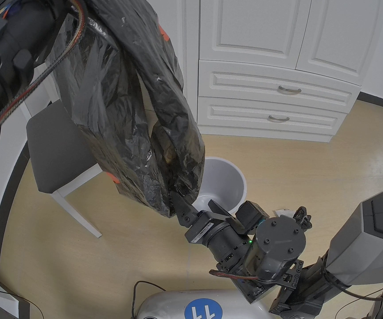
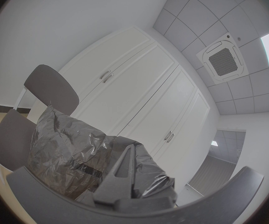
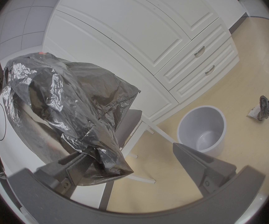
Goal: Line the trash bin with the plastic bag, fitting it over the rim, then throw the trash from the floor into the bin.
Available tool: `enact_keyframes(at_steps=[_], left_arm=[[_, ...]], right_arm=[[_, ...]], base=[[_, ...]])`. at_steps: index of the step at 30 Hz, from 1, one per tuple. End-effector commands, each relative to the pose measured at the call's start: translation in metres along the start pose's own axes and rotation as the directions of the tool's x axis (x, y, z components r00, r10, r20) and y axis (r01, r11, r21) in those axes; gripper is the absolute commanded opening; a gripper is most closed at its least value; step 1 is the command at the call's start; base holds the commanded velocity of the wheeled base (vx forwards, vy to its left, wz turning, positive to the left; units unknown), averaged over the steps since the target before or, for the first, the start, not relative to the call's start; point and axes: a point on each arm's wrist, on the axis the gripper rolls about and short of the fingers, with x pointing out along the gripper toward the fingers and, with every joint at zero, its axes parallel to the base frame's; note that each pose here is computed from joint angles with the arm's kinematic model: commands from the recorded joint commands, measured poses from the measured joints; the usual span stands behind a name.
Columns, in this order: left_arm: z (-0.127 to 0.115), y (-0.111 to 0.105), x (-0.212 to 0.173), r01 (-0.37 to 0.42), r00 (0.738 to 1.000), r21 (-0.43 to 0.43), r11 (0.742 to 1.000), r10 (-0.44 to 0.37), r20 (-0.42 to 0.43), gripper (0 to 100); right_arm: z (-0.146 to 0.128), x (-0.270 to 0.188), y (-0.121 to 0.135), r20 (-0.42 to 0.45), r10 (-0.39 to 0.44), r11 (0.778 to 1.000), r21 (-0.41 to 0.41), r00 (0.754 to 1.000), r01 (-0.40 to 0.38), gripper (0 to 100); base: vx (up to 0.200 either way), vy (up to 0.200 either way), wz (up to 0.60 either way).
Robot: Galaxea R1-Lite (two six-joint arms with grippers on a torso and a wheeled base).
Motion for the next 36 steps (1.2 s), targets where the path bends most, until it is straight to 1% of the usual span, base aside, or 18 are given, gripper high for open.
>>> enact_keyframes(at_steps=[1, 7, 10, 17, 20, 24, 36], left_arm=[[0.0, -0.002, -0.001, 0.01, 1.0, -0.013, 1.0, -0.009, 0.004, 0], [0.001, -0.005, -0.001, 0.018, 1.0, -0.021, 1.0, -0.017, 0.022, 0], [0.004, -0.009, -0.003, 0.033, 0.999, -0.045, 0.998, -0.032, 0.03, 0], [-0.001, -0.013, -0.005, 0.048, 0.999, -0.059, 0.997, -0.047, 0.02, 0], [-0.001, -0.014, -0.005, 0.049, 0.999, -0.061, 0.997, -0.048, 0.02, 0], [0.004, -0.014, -0.006, 0.051, 0.998, -0.068, 0.996, -0.049, 0.03, 0], [0.009, -0.015, -0.005, 0.052, 0.998, -0.077, 0.996, -0.048, 0.045, 0]], right_arm=[[0.01, -0.005, 0.006, 0.021, 0.025, 0.999, 0.02, 0.999, -0.026, 100], [0.003, -0.003, 0.002, 0.007, 0.018, 1.0, 0.01, 1.0, -0.018, 100], [0.006, -0.004, 0.005, 0.014, 0.023, 1.0, 0.016, 1.0, -0.024, 100], [0.041, -0.015, 0.028, 0.088, 0.089, 0.994, 0.057, 0.992, -0.095, 100], [0.037, -0.014, 0.026, 0.081, 0.083, 0.995, 0.052, 0.993, -0.088, 100], [0.018, -0.007, 0.014, 0.04, 0.049, 0.999, 0.023, 0.998, -0.05, 100], [0.012, -0.005, 0.007, 0.025, 0.032, 0.999, 0.016, 0.999, -0.033, 100]], base=[[0.0, 0.0, 0.0], [0.0, 0.0, 0.0], [0.0, 0.0, 0.0], [0.0, 0.0, 0.0], [0.0, 0.0, 0.0], [0.0, 0.0, 0.0], [0.0, 0.0, 0.0]])
